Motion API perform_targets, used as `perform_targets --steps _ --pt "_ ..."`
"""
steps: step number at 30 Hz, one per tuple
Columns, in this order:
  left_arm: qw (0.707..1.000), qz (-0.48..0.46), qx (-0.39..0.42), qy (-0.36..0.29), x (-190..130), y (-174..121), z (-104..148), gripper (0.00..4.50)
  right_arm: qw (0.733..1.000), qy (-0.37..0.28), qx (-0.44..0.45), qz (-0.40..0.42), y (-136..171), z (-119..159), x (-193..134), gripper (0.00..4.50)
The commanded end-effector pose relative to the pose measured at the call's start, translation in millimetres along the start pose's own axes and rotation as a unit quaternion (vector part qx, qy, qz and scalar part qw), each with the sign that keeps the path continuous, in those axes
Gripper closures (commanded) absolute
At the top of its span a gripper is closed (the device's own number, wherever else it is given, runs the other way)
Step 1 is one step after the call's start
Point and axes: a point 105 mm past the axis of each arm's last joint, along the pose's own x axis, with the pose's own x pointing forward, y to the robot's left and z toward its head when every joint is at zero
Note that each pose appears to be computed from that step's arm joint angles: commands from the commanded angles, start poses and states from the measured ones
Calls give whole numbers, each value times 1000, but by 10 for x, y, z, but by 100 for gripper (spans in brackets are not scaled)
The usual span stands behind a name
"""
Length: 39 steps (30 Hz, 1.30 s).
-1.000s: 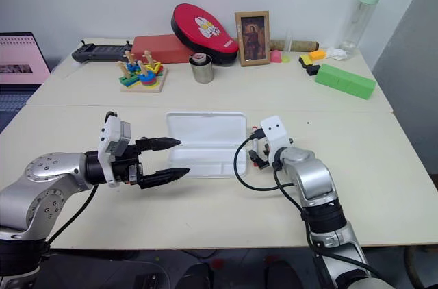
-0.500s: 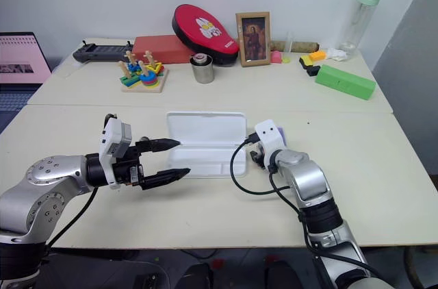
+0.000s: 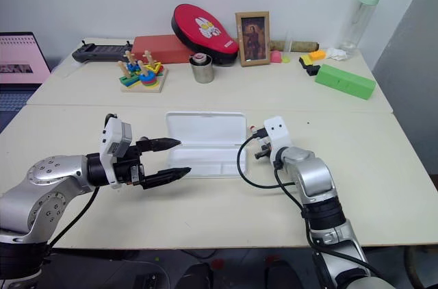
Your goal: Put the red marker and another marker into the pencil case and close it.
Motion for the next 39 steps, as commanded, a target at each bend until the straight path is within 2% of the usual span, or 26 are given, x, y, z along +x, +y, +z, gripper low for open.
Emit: perform_targets --steps 1,4,5,8,12,16,20,23,29,36,38,39 --pt "1000 6 22 -16 -13 23 115 0 997 -57 35 -24 -119 354 -94 422" --pt "999 22 21 -20 -56 76 125 0 985 -131 111 -33 -223 751 -227 422" --pt "999 29 20 -22 -78 94 127 0 981 -166 101 -22 -206 906 -300 422" --pt "999 47 11 -22 -140 120 102 0 970 -237 42 38 -15 1207 -494 422" --pt "996 84 -9 -15 -286 134 -12 0 941 -299 -79 137 338 1387 -738 422" --pt "991 132 -34 -9 -505 150 -122 0 902 -262 -230 255 759 1146 -773 422" --pt "986 158 -47 5 -632 153 -240 0 872 -215 -337 283 897 916 -576 422" --pt "985 167 -46 2 -663 136 -227 0 852 -187 -396 289 959 783 -382 422" --pt "984 169 -49 4 -664 62 -234 0 835 -152 -434 302 1045 601 -65 422" --pt "984 170 -45 0 -643 34 -189 0 830 -132 -436 320 1042 483 68 422" --pt "985 168 -45 0 -634 24 -185 0 831 -136 -435 318 1038 501 69 352" --pt "985 167 -45 0 -627 19 -182 0 832 -138 -435 316 1037 511 69 337"
